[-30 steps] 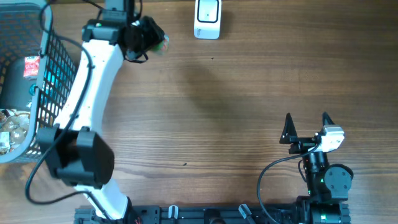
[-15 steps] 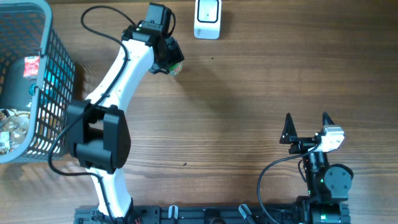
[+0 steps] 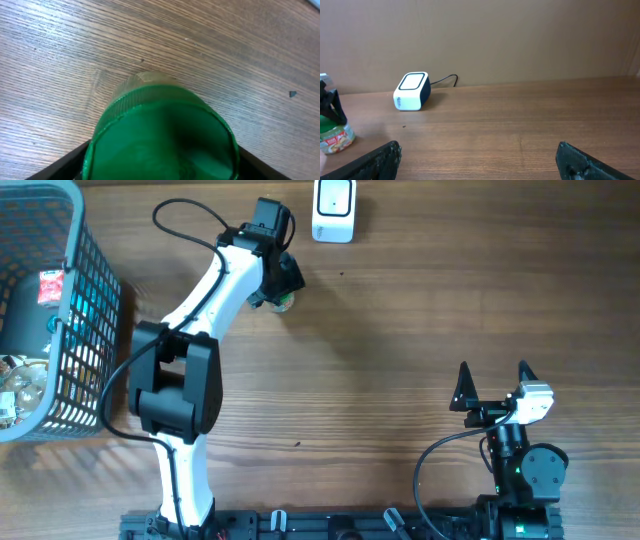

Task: Scan the item barcode
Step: 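Lift the jar out and carry it toward the scanner, then set the jar on the table and open the left gripper, then move the left gripper back into the basket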

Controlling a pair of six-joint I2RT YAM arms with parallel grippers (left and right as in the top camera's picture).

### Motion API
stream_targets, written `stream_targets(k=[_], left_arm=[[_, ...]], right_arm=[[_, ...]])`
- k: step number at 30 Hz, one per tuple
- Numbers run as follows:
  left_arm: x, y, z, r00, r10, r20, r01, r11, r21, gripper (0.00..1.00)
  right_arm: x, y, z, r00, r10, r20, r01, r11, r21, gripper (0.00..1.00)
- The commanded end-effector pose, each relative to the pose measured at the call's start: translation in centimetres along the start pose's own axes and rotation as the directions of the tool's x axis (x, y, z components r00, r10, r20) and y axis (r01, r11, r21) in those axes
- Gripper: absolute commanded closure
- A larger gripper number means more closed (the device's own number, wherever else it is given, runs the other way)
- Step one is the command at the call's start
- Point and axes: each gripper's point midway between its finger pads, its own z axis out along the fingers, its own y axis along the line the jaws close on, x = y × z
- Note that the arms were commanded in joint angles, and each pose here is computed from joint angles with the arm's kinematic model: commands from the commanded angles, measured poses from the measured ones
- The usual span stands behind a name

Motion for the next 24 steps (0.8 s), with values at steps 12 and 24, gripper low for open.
stream_targets(k=[12, 24], left_arm=[[-3.1, -1.1, -13.1, 0.985, -0.003, 0.171, -0.017, 0.993, 0.114, 0.0], [-9.7, 22.1, -36.1, 0.754, -0.443, 0.485, 0.383, 0.896, 0.224, 0.0]], right_arm=[[-0.2, -0.2, 0.0, 1.0, -0.006, 0.007, 0.006, 1.0, 0.012, 0.0], [-0.1, -0.2, 0.0, 1.0, -0.006, 0.004, 0.006, 1.0, 0.013, 0.0]])
